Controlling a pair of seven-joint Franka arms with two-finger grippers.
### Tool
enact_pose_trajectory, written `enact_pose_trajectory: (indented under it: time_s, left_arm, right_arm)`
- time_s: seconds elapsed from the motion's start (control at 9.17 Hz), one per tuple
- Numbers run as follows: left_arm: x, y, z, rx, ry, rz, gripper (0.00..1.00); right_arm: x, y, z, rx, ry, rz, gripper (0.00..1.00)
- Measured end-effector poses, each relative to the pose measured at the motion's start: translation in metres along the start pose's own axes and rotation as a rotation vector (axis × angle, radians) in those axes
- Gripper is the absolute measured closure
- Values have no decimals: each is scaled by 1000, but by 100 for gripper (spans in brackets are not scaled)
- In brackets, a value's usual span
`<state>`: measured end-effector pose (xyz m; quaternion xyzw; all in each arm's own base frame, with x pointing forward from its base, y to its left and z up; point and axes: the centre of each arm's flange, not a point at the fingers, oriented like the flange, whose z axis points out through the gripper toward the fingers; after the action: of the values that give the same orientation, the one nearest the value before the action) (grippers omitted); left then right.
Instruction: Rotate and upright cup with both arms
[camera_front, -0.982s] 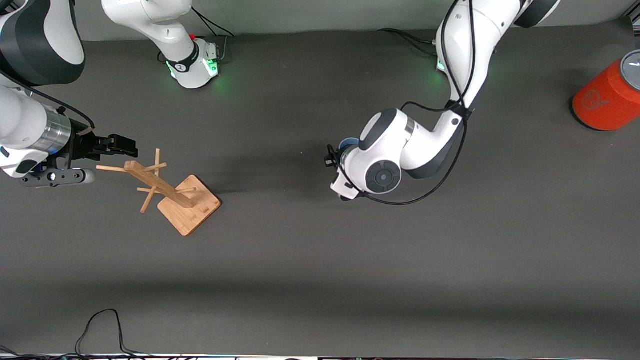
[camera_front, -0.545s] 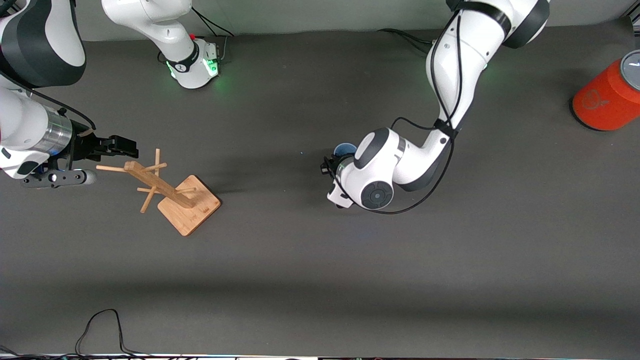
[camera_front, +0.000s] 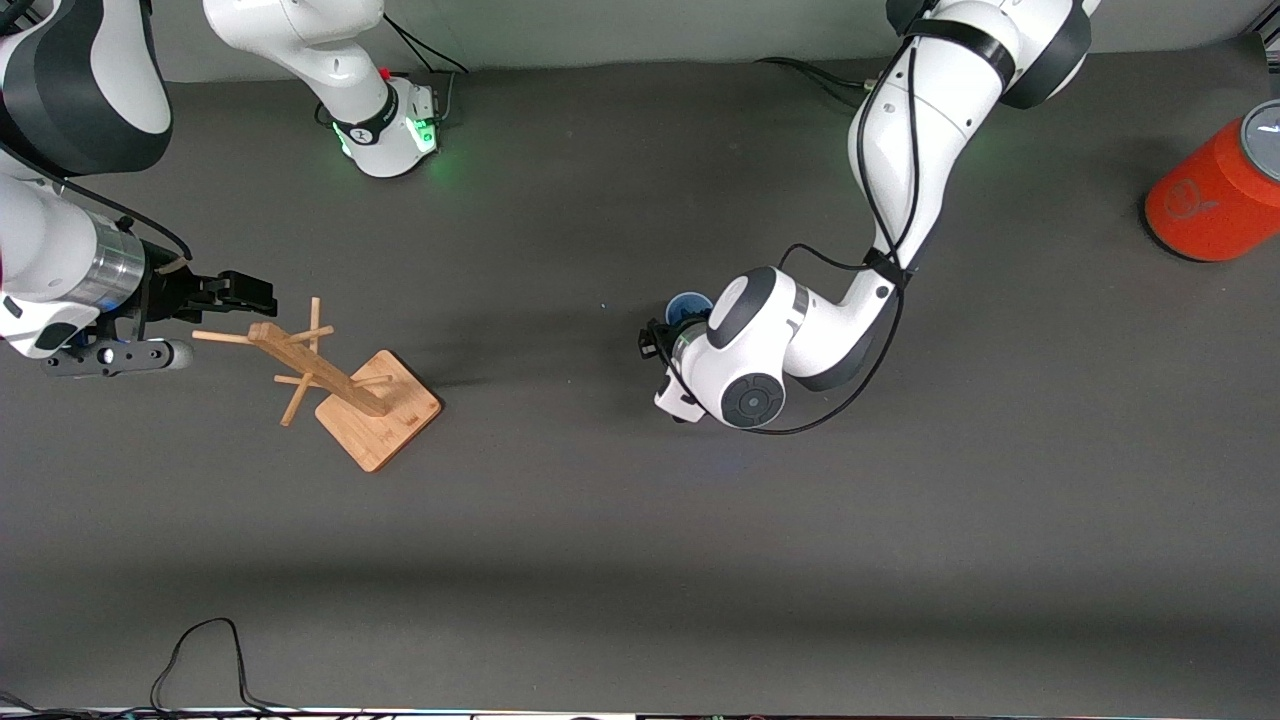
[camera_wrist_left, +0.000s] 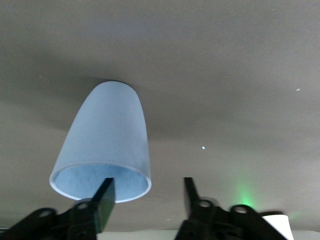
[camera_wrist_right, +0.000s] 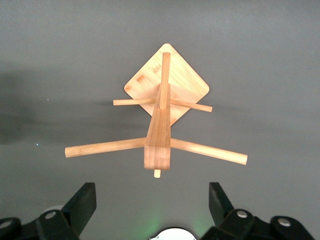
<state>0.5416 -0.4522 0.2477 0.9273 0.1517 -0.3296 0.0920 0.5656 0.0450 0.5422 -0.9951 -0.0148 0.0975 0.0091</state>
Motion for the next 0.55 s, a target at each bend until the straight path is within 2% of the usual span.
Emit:
enact_pose_trajectory:
  time_s: [0.22,0.33,0.44,0.55]
  left_arm:
    - [-11,7,-26,-16,12,-46,0]
    - [-17,9,-52,-21,43,-90,0]
    - [-19,3,-85,-16,119,-121,0]
    - [-20,-9,-123,-3,230,-150,0]
  right_arm:
    - [0,0,0,0,0,0,0]
    - [0,0,0,0,-1,0,0]
    - [0,0,0,0,-1,0,0]
    - [0,0,0,0,-1,0,0]
